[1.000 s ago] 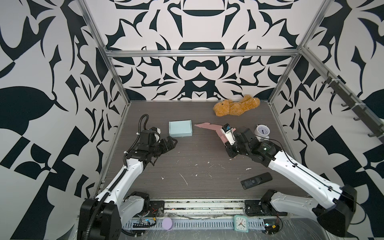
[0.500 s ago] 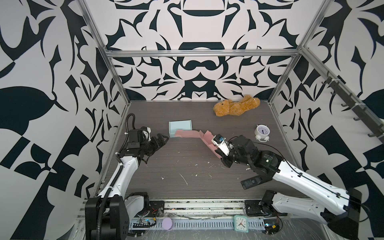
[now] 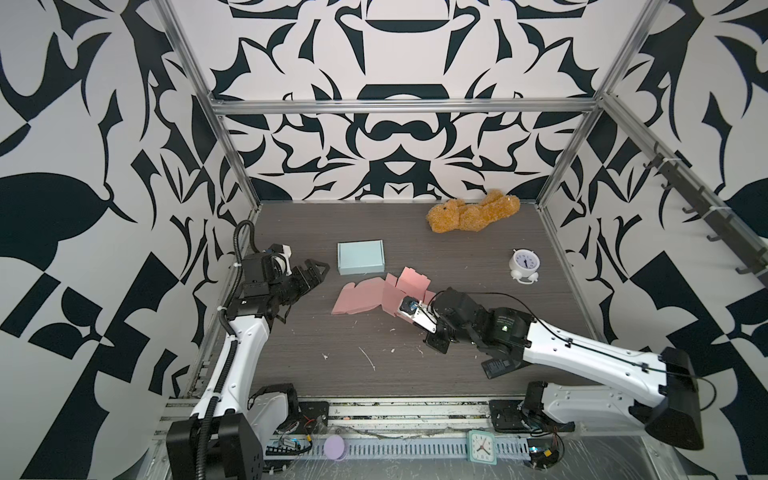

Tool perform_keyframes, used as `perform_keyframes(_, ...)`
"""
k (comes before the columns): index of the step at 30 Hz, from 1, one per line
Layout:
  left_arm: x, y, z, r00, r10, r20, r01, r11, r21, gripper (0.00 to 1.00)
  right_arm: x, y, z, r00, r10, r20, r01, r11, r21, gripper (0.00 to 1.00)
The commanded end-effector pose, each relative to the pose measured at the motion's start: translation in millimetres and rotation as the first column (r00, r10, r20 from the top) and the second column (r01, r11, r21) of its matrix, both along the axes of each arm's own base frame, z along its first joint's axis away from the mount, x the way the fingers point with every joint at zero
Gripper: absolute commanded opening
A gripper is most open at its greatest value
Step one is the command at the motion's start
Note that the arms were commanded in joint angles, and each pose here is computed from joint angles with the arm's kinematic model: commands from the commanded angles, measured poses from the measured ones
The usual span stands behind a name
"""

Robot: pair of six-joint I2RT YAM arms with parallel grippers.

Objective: Fold the paper box
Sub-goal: 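Drag the pink blank toward the robot and lay it flat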

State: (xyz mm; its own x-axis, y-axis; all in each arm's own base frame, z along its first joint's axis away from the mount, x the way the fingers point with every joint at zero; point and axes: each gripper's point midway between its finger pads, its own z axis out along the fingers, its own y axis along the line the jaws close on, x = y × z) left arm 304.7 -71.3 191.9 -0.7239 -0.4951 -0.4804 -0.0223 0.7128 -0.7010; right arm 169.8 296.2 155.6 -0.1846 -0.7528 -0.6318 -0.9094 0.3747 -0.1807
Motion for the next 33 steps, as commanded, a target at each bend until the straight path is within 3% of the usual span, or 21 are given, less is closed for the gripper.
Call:
perform_keyframes(1,-7.5,-2.5,3.8,0.999,-0.033,0.000,0.033,0.999,0.011,0.96,-3.9,8.6,3.2,0.998,0.038,0.057,-0.036,0.998,-0.048,0.00)
perform_keyframes(10,-23.6,-11.3,-12.7,0.996,-0.076,-0.037,0.075,0.997,-0.026,0.95,-33.9,19.2,-26.7,0.984,0.173,0.042,-0.164,0.972,-0.168,0.00)
perform_keyframes(20,-35.9,-28.6,-29.5,0.990,-0.121,-0.077,0.118,0.992,-0.045,0.93,-34.8,18.2,-62.7,0.981,0.196,-0.014,-0.191,0.932,-0.309,0.00)
perform_keyframes(33,-41.9,-56.9,-44.2,0.972,-0.211,-0.103,0.206,0.977,-0.053,0.93,-26.0,15.5,-56.1,0.988,0.152,0.037,-0.134,0.942,-0.306,0.21)
